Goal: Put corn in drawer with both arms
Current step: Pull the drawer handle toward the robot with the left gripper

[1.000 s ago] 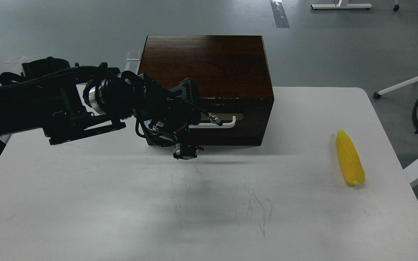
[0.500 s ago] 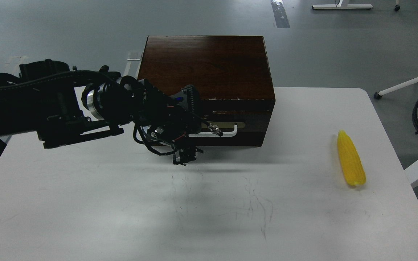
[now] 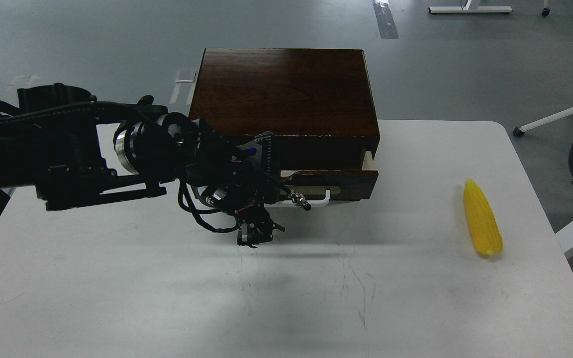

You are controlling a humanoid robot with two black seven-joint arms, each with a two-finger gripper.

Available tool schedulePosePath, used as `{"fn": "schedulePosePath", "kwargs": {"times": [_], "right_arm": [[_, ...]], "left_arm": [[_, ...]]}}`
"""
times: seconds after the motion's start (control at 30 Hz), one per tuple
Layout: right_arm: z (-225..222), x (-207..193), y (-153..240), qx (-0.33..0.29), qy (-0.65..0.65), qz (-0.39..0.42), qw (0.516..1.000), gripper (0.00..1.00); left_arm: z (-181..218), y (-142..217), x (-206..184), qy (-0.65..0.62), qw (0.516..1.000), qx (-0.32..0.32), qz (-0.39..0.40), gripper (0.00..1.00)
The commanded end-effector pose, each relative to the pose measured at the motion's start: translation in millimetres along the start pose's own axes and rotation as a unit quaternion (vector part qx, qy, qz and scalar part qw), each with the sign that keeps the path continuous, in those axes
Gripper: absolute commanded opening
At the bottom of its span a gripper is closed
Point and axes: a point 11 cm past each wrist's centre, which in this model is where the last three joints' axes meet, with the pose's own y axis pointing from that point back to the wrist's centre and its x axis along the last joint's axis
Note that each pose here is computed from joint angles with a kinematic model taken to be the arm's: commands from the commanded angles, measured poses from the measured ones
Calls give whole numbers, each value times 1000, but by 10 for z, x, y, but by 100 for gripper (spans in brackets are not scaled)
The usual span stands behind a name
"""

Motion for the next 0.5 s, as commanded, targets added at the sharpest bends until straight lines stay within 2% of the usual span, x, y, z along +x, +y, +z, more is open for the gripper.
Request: {"fn": "schedulePosePath", "kwargs": {"times": [0.0, 0.17, 0.23, 0.27, 0.37, 0.4, 0.47], "right_arm": [[-26, 43, 9, 2, 4, 6, 1000, 100], [-28, 47, 11, 2, 5, 6, 1000, 100], [-31, 42, 6, 3, 4, 6, 1000, 100], [-31, 42, 6, 3, 4, 6, 1000, 100], [-33, 46, 7, 3, 5, 7, 1000, 100], [-35, 55, 10, 3, 6, 8, 1000, 100], [-50, 85, 18, 4, 9, 12, 1000, 100]], "left_arm": [[38, 29, 29, -5, 1000, -3, 4, 54], [132, 33, 93, -17, 1000, -14, 10, 56], [134, 36, 114, -20, 1000, -14, 11, 61], [125, 42, 119, -21, 1000, -13, 11, 71], [85, 85, 124, -19, 1000, -6, 12, 88], [59, 125, 145, -13, 1000, -3, 17, 93], [-1, 241, 190, 9, 999, 1, 33, 95]]}}
